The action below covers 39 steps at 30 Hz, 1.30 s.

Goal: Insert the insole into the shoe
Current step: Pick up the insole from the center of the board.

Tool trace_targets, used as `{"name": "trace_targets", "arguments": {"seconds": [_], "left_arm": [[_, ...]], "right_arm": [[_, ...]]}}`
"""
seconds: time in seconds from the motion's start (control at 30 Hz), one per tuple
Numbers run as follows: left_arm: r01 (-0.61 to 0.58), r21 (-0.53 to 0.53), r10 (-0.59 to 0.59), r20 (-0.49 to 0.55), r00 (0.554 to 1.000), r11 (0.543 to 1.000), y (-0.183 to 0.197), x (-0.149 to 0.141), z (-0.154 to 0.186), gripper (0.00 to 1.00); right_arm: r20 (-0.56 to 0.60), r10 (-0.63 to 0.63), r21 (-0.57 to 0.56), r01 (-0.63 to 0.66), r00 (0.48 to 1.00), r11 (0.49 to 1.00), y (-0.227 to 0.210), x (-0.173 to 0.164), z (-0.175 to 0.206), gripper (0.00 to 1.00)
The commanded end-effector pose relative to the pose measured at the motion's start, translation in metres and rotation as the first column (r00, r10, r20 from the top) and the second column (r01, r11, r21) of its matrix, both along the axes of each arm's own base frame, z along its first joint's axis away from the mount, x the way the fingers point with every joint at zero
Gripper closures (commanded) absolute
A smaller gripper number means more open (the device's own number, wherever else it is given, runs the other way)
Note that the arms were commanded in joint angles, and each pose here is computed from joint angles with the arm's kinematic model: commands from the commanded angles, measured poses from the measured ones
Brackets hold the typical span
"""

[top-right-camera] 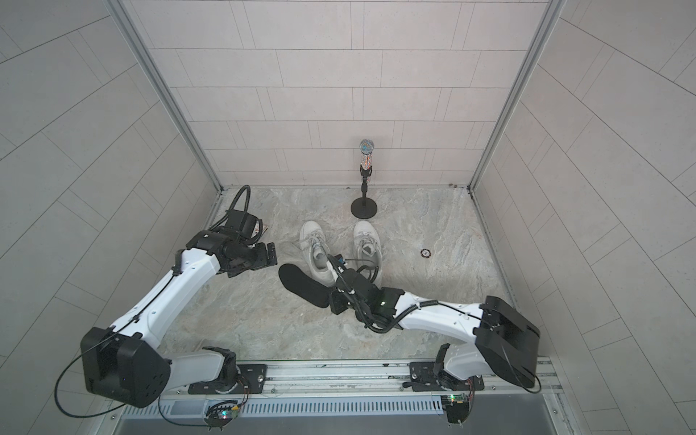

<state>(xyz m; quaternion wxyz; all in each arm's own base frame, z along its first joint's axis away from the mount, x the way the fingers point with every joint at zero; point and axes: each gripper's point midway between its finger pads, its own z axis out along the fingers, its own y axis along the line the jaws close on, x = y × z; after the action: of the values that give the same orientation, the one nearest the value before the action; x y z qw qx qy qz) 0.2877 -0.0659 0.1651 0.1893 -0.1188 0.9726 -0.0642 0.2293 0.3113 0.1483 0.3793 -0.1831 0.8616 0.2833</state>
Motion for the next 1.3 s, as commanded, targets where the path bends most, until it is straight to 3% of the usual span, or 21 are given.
{"name": "trace_targets", "arguments": {"seconds": [0.0,0.1,0.2,0.27,0.47,0.6,0.7,0.87,1.03,1.27], "left_arm": [[0.078,-0.050,-0.077,0.028,0.997,0.996,-0.011,0.003,0.015,0.00],[0.134,-0.208,-0.118,0.088,0.989,0.969,-0.034,0.013,0.016,0.00],[0.254,-0.446,-0.182,0.200,0.963,0.858,-0.073,0.022,0.032,0.00],[0.310,-0.514,-0.194,0.269,0.944,0.800,-0.087,0.027,0.046,0.00],[0.413,-0.547,-0.253,0.346,0.904,0.728,-0.102,0.033,0.051,0.01],[0.446,-0.527,-0.290,0.355,0.889,0.723,-0.105,0.040,0.037,0.02],[0.409,-0.531,-0.292,0.294,0.910,0.742,-0.102,0.047,0.019,0.04],[0.456,-0.534,-0.340,0.305,0.890,0.713,-0.107,0.047,0.025,0.09],[0.506,-0.555,-0.382,0.332,0.863,0.660,-0.114,0.038,0.032,0.35],[0.577,-0.548,-0.423,0.393,0.817,0.605,-0.119,0.025,0.047,0.32]], "right_arm": [[0.064,-0.087,0.056,0.084,0.994,0.995,-0.025,0.010,0.027,1.00],[0.136,-0.108,0.084,0.098,0.985,0.992,-0.043,0.013,0.050,1.00],[0.155,-0.112,0.091,0.099,0.981,0.991,-0.054,0.015,0.059,1.00],[0.147,-0.107,0.090,0.095,0.983,0.991,-0.059,0.018,0.060,1.00],[0.146,-0.041,0.079,0.029,0.988,0.996,-0.052,0.017,0.059,1.00],[0.149,-0.004,0.088,-0.009,0.989,0.996,-0.045,0.014,0.061,1.00],[0.147,0.005,0.080,-0.017,0.989,0.997,-0.043,0.016,0.061,1.00],[0.133,0.036,0.066,-0.045,0.990,0.997,-0.035,0.017,0.057,1.00],[0.124,0.033,0.042,-0.039,0.992,0.998,-0.035,0.021,0.052,1.00],[0.093,0.029,0.015,-0.030,0.995,0.999,-0.048,0.031,0.042,1.00]]}}
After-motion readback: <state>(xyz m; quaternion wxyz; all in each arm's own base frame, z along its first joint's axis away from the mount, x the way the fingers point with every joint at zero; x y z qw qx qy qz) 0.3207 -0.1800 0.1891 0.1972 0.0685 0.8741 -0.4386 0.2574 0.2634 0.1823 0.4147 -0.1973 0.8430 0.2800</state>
